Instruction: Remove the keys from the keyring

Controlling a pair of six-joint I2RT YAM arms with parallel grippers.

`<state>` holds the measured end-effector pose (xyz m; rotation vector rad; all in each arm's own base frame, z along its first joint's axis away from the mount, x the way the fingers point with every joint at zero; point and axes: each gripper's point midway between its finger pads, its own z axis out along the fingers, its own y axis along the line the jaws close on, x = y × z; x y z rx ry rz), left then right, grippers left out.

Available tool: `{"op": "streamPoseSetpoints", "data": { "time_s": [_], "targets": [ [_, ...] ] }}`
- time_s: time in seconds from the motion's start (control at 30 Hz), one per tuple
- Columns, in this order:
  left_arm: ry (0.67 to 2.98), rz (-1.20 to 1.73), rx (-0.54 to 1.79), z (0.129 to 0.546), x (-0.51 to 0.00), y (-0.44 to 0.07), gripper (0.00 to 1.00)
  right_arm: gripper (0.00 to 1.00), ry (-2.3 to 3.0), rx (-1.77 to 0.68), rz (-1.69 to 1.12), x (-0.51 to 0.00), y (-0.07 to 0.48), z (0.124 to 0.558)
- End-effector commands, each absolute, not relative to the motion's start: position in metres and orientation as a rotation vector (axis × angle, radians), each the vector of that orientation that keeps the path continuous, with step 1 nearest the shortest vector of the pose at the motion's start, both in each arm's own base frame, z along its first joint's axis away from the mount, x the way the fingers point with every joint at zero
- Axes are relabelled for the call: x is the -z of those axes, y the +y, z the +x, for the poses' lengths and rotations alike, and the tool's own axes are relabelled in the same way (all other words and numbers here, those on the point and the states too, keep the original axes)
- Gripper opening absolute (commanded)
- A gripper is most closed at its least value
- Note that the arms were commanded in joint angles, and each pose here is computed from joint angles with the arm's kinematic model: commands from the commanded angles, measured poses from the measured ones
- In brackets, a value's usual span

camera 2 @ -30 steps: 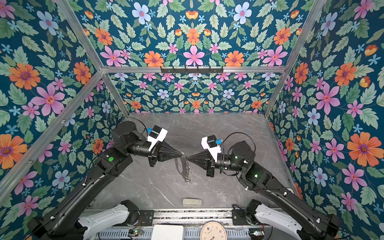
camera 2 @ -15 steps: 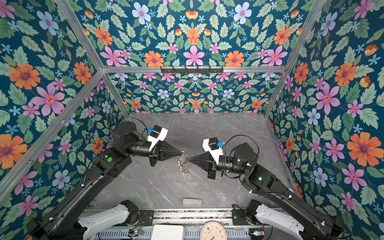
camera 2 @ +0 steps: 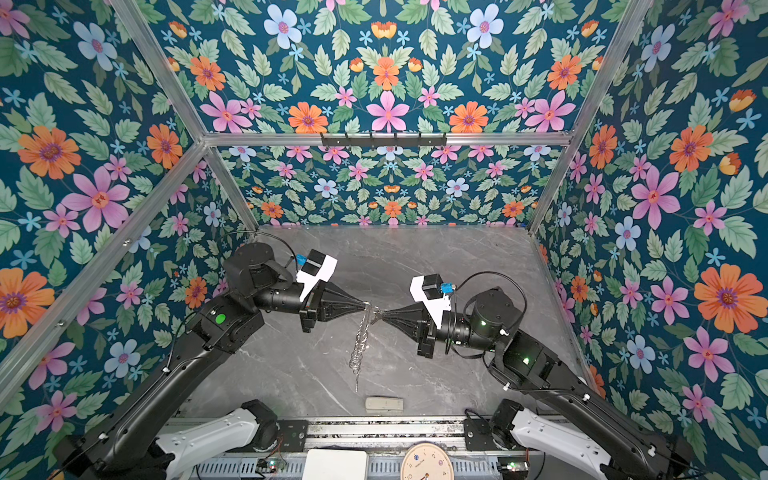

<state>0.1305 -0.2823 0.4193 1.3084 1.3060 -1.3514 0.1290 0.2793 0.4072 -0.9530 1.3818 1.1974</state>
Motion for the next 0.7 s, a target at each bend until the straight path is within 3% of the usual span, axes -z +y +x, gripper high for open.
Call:
{"op": "streamPoseSetpoints", "data": {
  "time_s": [0.0,0.67],
  "targets": [
    [1.298,1.290,1.318,0.136,-0.424,-0.283,0.00,0.00,1.335,-1.184,-0.948,-0.418,0.276,0.127],
    [1.327,1.318,1.349,0.133,-0.414,-0.284,0.00,0.00,1.328,-1.071,-0.906,-0.435,0.274,0.144]
  ]
}}
